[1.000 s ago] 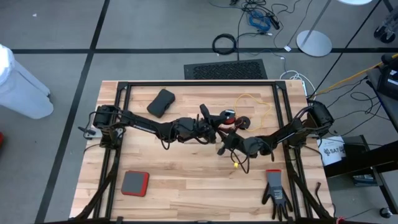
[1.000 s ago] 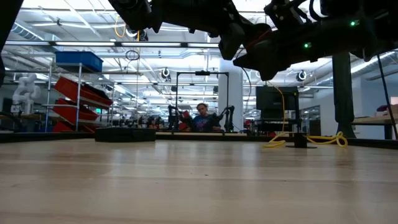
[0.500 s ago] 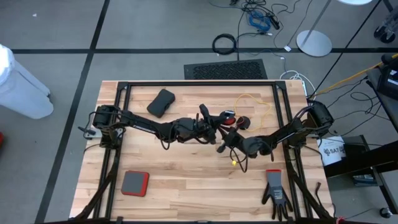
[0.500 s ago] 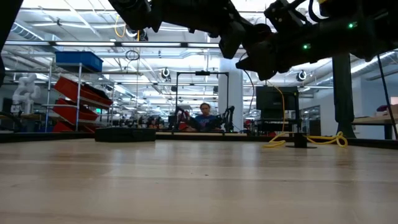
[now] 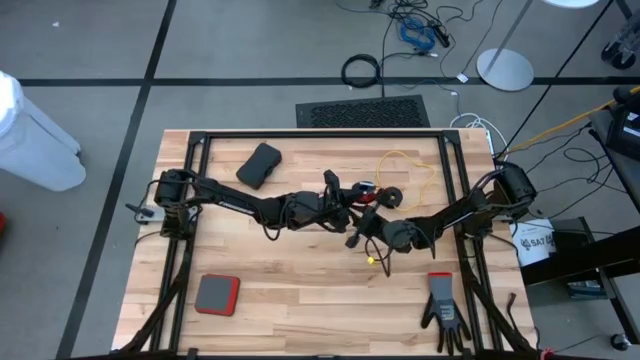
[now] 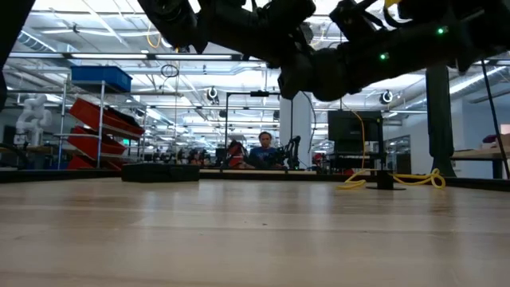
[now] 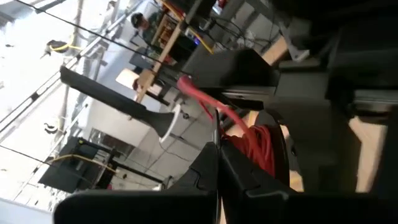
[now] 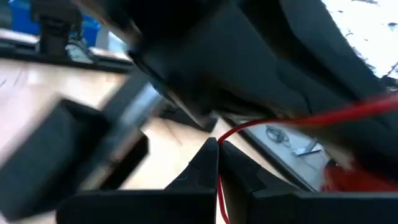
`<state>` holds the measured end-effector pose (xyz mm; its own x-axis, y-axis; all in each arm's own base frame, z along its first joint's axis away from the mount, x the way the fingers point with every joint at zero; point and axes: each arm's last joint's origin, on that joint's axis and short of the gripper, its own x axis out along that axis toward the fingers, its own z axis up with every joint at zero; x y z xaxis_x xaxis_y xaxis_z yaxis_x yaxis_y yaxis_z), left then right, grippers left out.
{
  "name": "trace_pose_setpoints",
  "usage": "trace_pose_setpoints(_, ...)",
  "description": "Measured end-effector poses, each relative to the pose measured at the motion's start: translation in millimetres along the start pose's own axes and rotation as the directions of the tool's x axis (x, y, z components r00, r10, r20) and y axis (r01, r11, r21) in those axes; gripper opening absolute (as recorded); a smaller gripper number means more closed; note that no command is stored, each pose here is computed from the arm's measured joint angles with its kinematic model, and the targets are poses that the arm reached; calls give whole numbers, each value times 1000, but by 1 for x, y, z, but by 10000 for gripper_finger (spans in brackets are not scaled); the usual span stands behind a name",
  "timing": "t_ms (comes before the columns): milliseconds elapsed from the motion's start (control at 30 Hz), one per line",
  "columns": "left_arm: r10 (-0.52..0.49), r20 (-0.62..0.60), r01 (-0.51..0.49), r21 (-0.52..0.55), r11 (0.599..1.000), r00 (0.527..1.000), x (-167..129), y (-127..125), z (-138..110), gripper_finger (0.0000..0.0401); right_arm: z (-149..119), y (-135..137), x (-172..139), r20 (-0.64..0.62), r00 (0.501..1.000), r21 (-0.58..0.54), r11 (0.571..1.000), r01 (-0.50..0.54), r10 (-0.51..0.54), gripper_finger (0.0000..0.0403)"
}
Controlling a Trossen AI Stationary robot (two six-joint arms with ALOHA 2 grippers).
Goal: Coil cords
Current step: Coil the red wire onto the black spool
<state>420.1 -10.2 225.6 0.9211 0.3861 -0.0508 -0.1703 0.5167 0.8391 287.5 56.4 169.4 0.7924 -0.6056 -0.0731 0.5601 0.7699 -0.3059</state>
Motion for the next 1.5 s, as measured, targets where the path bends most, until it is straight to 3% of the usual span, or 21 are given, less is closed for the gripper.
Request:
trace_pose_setpoints(233, -5, -37, 5, -16, 1000, 999, 2, -7, -4, 1, 2, 6, 12, -141, 990, -57, 998, -1, -7, 0)
trace_pose_setpoints(567, 2, -60, -8, -93, 996, 998, 2, -8, -6, 1, 0, 13, -5, -147, 970, -193, 967, 163, -193, 0)
trace_pose_setpoints(833, 0, -51, -9, -184, 983, 999, 3, -7, -5, 1, 0, 17, -14, -141, 964, -246, 951, 186, -225, 1)
trace_pose_setpoints(1000, -42, 28, 49, -311, 949, 999, 2, -6, -2, 1, 1, 20, -22, -123, 951, -295, 925, 239, -284, 1)
trace_pose_setpoints(1200, -29, 59, 53, -460, 886, 998, 1, -2, 1, 1, 3, 23, -31, -100, 935, -318, 902, 294, -340, 1)
trace_pose_setpoints(1300, -33, 67, 60, -467, 882, 997, 0, -3, 3, 1, 5, 24, -31, -95, 935, -299, 906, 301, -342, 1)
trace_pose_setpoints(1500, -17, 43, 33, -398, 917, 999, -3, -6, 8, 1, 8, 25, -32, -89, 942, -265, 920, 290, -323, 2)
